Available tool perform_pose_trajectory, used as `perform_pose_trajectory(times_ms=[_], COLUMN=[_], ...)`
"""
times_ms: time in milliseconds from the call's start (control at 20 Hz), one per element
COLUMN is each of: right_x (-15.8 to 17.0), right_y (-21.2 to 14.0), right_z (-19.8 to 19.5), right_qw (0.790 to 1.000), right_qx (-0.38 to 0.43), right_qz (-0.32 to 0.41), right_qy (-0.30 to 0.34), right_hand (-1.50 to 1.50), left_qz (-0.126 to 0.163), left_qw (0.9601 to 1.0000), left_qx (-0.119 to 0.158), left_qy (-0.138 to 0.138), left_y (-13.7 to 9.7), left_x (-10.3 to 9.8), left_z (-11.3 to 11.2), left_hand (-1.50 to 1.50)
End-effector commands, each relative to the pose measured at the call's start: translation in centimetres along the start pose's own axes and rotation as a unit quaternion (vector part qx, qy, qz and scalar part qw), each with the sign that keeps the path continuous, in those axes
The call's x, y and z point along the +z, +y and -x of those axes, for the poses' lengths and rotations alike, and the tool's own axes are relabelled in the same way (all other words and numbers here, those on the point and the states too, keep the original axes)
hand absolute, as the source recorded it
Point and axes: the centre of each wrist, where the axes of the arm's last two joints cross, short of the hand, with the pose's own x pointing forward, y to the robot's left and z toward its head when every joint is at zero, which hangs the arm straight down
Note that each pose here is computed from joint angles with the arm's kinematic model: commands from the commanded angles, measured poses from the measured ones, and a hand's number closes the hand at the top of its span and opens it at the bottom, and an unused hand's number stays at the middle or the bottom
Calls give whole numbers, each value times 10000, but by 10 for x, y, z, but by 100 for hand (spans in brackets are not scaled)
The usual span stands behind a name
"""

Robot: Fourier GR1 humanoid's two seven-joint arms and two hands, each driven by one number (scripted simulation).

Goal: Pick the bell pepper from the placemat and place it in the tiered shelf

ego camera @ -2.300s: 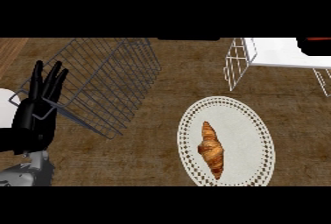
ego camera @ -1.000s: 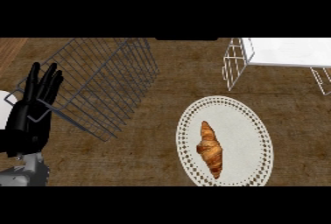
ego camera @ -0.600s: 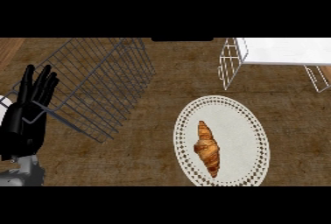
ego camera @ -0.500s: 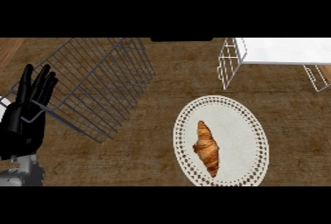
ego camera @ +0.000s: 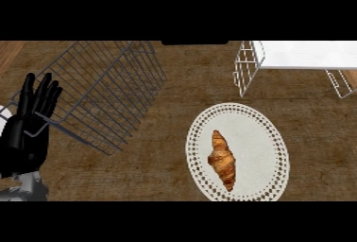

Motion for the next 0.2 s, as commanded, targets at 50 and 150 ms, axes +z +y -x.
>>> perform_pose_trajectory(times_ms=[50, 150], right_x=[10, 10], right_y=[-28, -45], right_z=[17, 4], right_qw=[9998, 9997], right_qx=[-2, -109], right_qz=[-186, -86], right_qy=[-70, -178], right_hand=[-150, -150], left_qz=[143, 118], left_qw=[9970, 9968], left_qx=[-197, -180], left_qy=[733, 776], left_y=[-6, -5], left_x=[-1, 6], left_z=[23, 15], left_hand=[0, 0])
